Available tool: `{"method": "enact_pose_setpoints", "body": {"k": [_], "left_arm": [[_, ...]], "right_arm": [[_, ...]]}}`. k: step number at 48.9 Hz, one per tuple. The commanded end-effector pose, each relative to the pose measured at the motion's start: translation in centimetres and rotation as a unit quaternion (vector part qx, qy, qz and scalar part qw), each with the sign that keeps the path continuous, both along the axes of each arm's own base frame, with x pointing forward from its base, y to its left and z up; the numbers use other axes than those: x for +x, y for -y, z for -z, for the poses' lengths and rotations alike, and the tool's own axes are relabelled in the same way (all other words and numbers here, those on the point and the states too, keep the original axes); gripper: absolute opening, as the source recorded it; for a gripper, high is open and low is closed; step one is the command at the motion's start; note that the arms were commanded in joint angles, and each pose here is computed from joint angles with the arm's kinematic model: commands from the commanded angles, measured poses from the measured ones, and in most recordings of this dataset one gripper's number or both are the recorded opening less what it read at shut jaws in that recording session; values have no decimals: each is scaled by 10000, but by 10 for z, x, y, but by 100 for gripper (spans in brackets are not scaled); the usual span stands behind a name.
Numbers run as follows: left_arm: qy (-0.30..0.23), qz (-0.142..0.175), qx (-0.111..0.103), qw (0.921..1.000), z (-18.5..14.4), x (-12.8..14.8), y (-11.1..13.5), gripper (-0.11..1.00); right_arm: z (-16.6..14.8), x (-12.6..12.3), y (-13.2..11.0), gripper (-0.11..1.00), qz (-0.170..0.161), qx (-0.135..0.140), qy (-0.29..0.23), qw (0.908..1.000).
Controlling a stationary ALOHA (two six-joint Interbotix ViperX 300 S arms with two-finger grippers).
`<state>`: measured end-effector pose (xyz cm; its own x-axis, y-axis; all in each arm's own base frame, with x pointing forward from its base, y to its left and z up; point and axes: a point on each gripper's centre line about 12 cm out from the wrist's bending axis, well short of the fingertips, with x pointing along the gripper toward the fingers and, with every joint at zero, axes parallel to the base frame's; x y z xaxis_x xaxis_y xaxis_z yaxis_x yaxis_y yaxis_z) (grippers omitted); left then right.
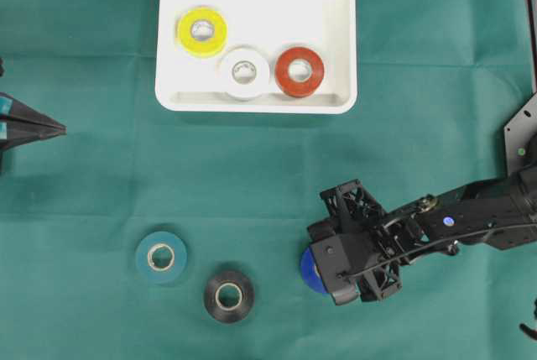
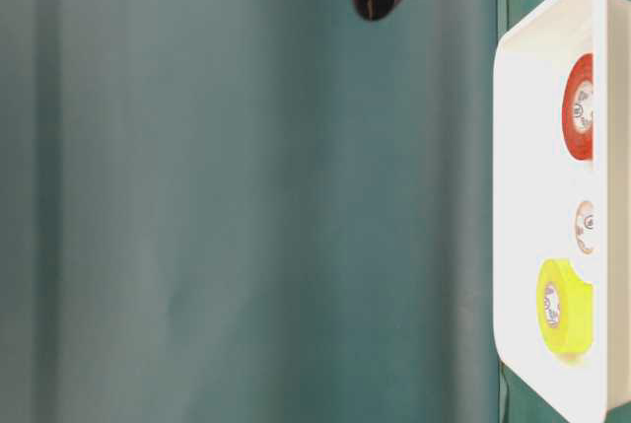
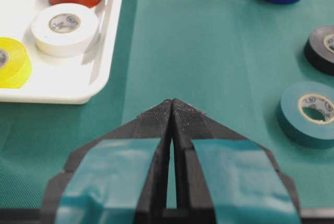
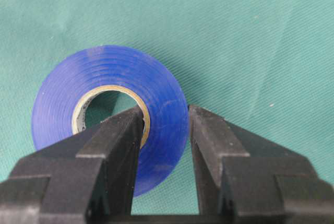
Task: Put the tape into the white case with the right arm.
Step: 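Close the right gripper on the blue roll's rim, then lift the blue roll and carry it to the tray's upper right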
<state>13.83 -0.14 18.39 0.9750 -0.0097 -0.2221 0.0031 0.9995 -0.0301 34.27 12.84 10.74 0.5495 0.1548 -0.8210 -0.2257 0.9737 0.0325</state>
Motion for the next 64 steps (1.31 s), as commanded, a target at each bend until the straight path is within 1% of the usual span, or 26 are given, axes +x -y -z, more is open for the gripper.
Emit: {"method": "enact_pose_setpoints", "body": {"k": [1,14,28,34,41,48,57,64], "left_arm": [[31,-17,-8,10000,-3,1,0,1],[31,-17,-8,10000,-4,2,0,1],[31,-10,-8,10000,-3,1,0,1],[31,-10,-8,10000,-4,2,0,1],[31,-17,-8,10000,-3,1,0,1],[38,-17,-8,10000,-4,1,0,1],[23,-10,-8,10000,-3,1,0,1],[23,-17,-8,10000,-3,1,0,1]], "right_arm": [[-28,10,-2,0,46,125,328,9994],[-49,10,-2,0,131,47,344,9993],[-51,13,-1,0,163,43,356,9992],[-53,17,7,0,288,48,386,9988],[-58,27,26,0,551,45,451,9975],[-66,38,57,0,968,33,541,9938],[-75,51,99,0,1523,36,683,9860],[-84,58,133,0,1926,42,851,9776]]}}
